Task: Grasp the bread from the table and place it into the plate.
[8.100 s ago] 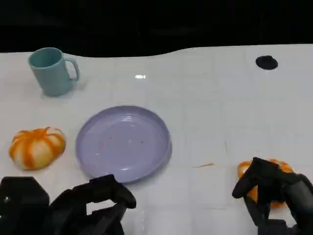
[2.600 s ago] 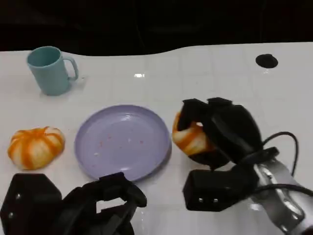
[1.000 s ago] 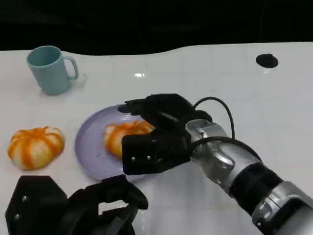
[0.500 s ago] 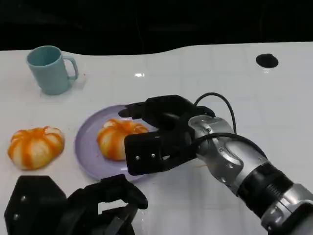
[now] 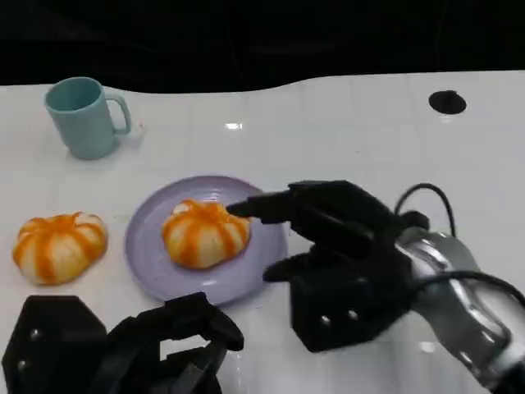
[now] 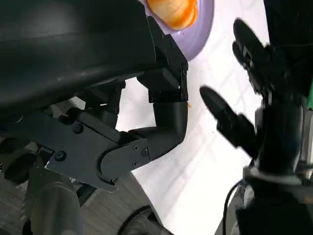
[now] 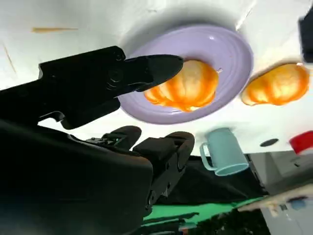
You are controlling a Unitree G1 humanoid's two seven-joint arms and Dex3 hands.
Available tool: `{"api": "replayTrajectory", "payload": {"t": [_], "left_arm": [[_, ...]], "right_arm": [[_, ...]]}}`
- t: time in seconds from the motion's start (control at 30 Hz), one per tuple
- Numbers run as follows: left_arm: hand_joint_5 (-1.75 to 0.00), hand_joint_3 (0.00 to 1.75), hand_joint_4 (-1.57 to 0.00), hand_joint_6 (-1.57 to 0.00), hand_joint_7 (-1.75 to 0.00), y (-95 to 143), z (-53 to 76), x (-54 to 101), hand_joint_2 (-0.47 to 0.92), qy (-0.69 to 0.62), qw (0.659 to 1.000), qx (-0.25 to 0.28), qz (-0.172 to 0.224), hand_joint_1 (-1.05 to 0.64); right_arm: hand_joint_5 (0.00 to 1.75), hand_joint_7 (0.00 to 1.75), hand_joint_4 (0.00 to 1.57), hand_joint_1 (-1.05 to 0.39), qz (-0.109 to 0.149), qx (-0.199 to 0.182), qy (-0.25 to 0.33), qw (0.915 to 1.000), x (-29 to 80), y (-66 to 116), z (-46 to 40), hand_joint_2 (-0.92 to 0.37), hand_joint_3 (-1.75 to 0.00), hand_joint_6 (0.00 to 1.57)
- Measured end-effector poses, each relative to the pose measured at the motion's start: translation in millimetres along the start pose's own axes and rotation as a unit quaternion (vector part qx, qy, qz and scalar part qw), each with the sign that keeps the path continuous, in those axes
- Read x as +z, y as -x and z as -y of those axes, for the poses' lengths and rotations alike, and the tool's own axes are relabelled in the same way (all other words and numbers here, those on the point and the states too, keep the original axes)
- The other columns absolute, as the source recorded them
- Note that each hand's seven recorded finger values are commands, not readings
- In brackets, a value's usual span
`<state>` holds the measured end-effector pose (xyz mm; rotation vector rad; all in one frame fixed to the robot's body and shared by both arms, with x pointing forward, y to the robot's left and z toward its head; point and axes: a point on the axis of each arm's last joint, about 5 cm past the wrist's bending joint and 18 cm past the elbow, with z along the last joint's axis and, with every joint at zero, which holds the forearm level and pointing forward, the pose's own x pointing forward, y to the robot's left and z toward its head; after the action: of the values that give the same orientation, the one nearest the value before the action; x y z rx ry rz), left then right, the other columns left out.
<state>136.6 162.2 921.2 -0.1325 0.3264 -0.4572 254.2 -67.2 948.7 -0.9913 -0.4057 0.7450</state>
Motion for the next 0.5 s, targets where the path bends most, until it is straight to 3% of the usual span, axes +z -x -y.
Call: {"api": "replayTrajectory", "payload": {"t": [0.27, 0.5], "left_arm": [[-1.75, 0.88, -0.66, -0.58, -1.49, 0, -0.7, 0.2, 0.75, -0.001, 1.0, 0.001, -0.001, -0.33], [-1.75, 0.87, -0.67, -0.58, -1.49, 0, -0.8, 0.2, 0.76, -0.001, 1.0, -0.001, 0.001, -0.32]], "right_arm": [[0.46, 0.12, 0.6, -0.43, 0.022, -0.038, -0.017, 0.9989, -9.0, 43.0, -2.3, -0.92, -0.07, 0.69], [0.61, 0.22, 0.86, -0.31, 0.001, -0.071, -0.022, 0.9972, -23.2, 81.8, -10.6, -0.92, -0.07, 0.96]]}}
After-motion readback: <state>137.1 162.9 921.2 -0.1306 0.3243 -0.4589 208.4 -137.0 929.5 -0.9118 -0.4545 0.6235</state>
